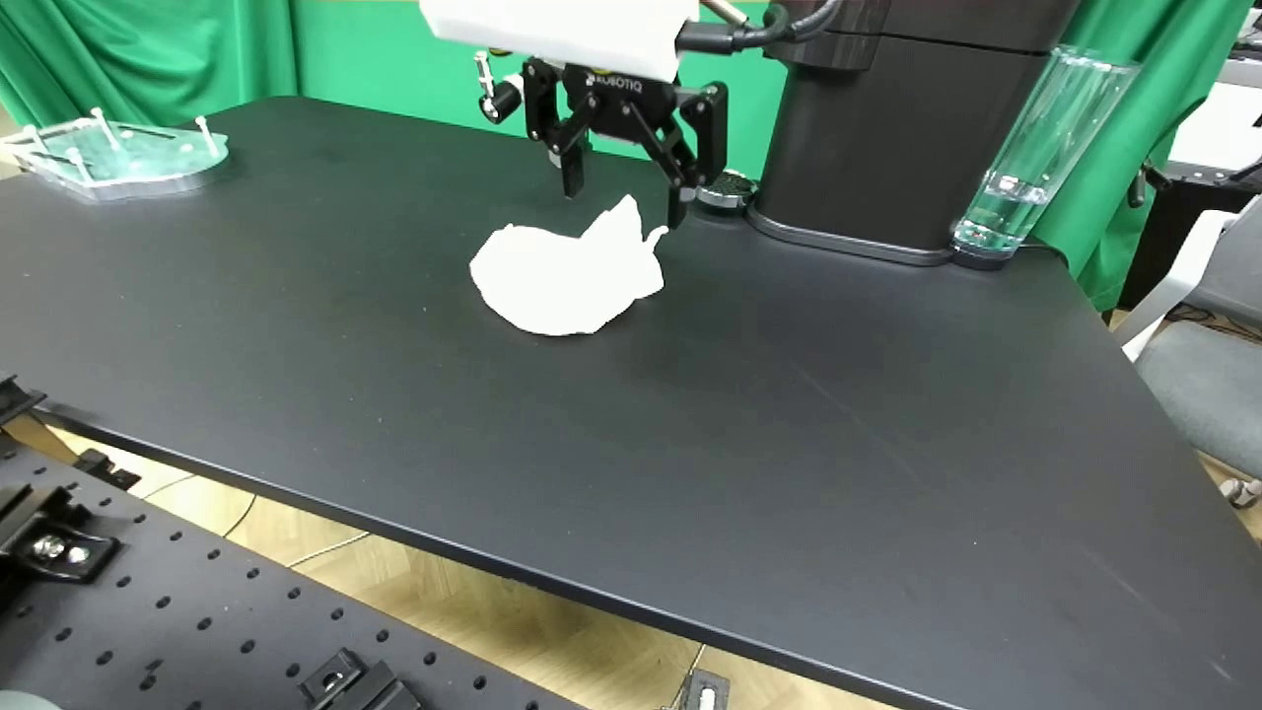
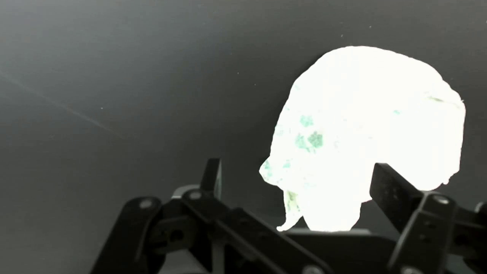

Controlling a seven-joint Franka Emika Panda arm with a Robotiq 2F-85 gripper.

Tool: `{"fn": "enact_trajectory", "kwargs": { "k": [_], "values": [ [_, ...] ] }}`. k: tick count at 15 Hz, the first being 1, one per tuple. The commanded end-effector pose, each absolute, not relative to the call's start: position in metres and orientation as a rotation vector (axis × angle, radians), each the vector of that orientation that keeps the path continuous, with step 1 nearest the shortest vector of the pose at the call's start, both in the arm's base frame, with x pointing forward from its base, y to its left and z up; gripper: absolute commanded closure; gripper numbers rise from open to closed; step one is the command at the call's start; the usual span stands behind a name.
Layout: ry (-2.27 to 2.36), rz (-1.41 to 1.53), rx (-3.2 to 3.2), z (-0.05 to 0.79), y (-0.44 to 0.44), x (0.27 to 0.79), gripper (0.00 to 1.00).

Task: Pick the cloth on the table and put it on the stand

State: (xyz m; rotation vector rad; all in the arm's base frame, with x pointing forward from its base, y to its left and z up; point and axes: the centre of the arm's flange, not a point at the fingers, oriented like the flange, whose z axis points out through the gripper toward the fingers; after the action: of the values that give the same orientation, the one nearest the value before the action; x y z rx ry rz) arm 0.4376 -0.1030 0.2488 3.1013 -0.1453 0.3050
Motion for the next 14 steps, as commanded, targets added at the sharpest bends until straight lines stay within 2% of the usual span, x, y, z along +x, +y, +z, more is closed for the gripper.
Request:
{"fn": "enact_trajectory", "kwargs": {
  "k": [1,7,8,10,14],
  "values": [
    [-0.180,0.304,3.101,0.226,-0.105,0.473,0.00],
    [-0.175,0.257,3.115,0.198,-0.105,0.492,0.00],
    [-0.177,0.253,3.120,0.194,-0.105,0.495,0.25],
    [-0.180,0.247,3.125,0.188,-0.105,0.499,0.33],
    [-0.186,0.235,3.135,0.180,-0.104,0.504,0.63]
  ]
}}
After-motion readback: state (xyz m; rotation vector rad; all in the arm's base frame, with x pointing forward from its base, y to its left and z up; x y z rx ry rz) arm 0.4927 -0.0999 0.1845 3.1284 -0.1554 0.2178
